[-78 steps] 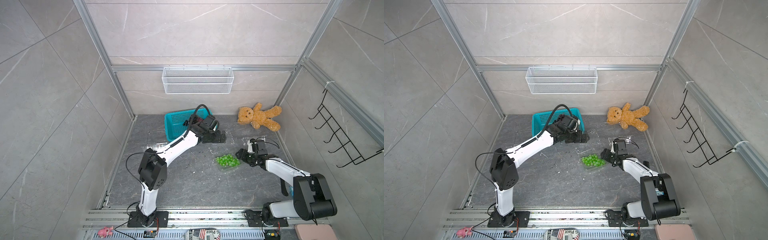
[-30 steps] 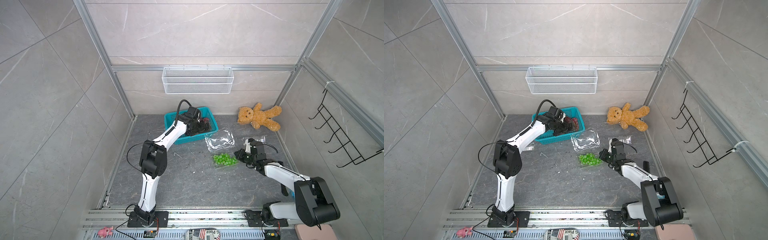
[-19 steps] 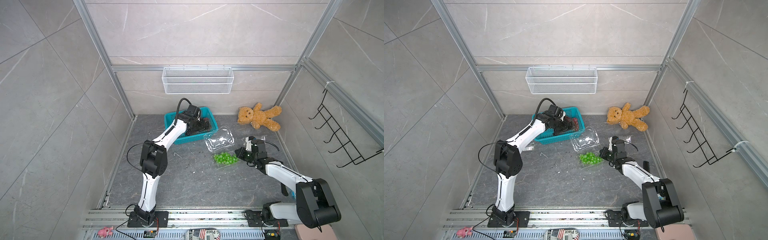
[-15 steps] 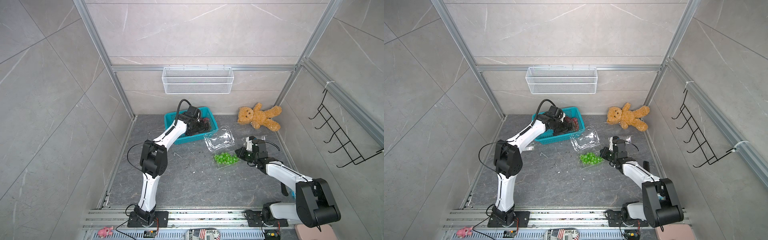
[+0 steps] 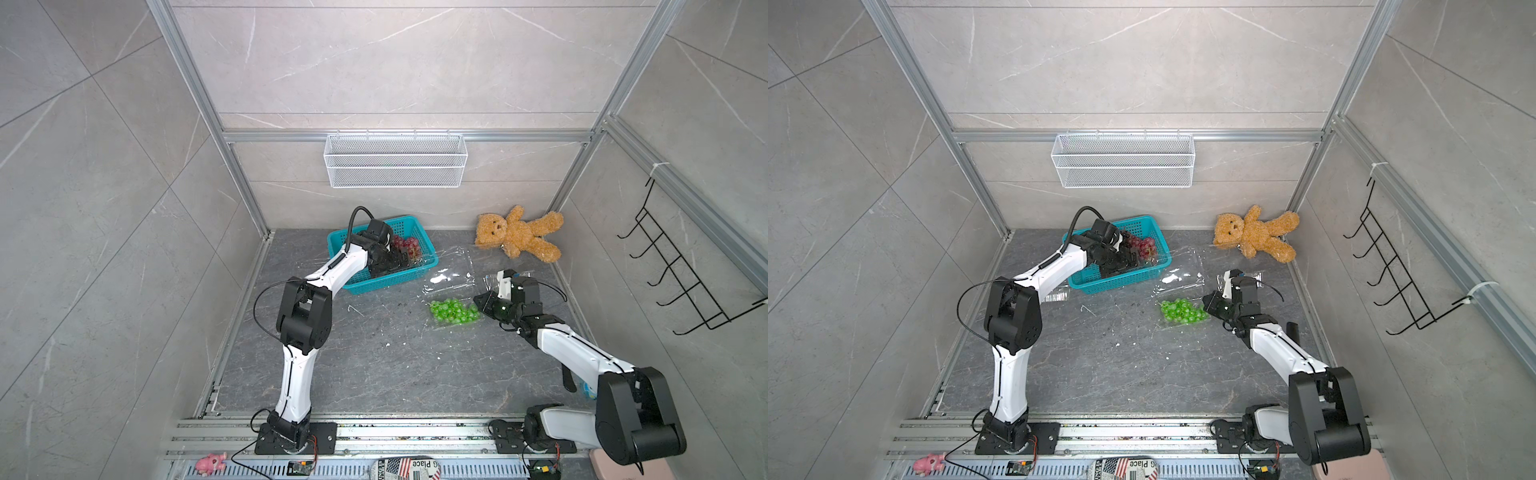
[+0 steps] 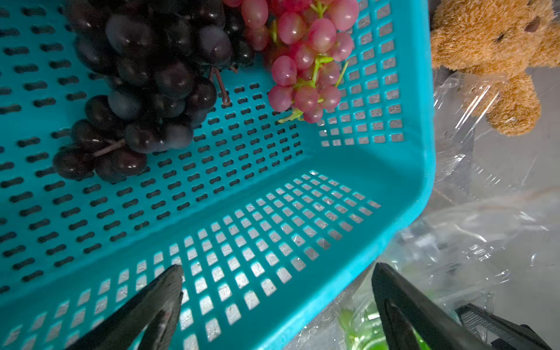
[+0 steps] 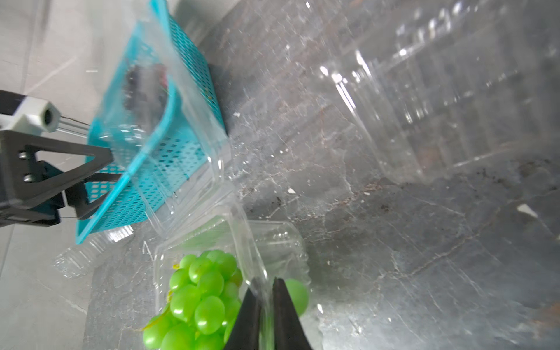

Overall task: Pack grapes into containers
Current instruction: Adjust the basket at the center of the board.

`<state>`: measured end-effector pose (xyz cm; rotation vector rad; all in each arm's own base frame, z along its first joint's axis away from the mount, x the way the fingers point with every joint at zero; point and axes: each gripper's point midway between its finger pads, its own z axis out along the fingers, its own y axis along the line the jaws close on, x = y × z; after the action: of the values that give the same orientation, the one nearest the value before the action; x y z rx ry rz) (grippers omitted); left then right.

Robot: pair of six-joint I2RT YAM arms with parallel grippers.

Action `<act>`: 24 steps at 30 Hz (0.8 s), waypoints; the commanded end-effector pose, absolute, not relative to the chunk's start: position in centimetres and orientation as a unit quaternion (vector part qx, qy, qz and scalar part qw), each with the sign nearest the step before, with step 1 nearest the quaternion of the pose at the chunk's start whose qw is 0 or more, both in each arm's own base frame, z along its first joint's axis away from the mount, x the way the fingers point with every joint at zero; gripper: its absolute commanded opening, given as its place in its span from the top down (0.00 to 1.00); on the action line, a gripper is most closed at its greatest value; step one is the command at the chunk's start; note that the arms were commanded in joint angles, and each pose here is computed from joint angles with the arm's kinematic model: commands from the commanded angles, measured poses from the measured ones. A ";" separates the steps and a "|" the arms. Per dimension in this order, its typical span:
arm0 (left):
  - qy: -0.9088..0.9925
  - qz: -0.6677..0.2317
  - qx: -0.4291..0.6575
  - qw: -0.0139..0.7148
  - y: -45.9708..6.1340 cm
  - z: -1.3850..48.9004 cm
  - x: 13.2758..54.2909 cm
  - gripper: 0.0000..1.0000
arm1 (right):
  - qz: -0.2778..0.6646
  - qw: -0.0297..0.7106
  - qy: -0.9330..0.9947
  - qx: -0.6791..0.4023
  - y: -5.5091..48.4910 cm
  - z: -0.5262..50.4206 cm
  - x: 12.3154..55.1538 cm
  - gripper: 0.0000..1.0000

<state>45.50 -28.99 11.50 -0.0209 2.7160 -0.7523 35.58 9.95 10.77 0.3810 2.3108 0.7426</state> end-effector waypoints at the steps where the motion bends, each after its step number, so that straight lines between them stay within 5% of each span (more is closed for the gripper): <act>1: 0.951 -0.262 -0.007 0.165 -27.8 12.9 44.5 0.01 | 0.288 0.341 0.882 0.149 10.0 10.9 37.1 0.86; 8: 0.950 -0.260 -0.007 0.173 -26.6 13.6 44.3 0.01 | 0.275 0.331 0.889 0.155 9.8 9.0 37.8 0.84; 24: 0.925 -0.316 -0.001 0.210 -29.6 17.2 48.1 0.02 | 0.241 0.323 0.904 0.142 9.1 8.2 38.7 0.52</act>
<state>47.41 -28.74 16.32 -0.0149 2.6006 -0.8195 37.94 9.55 7.79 0.3849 2.3732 0.6673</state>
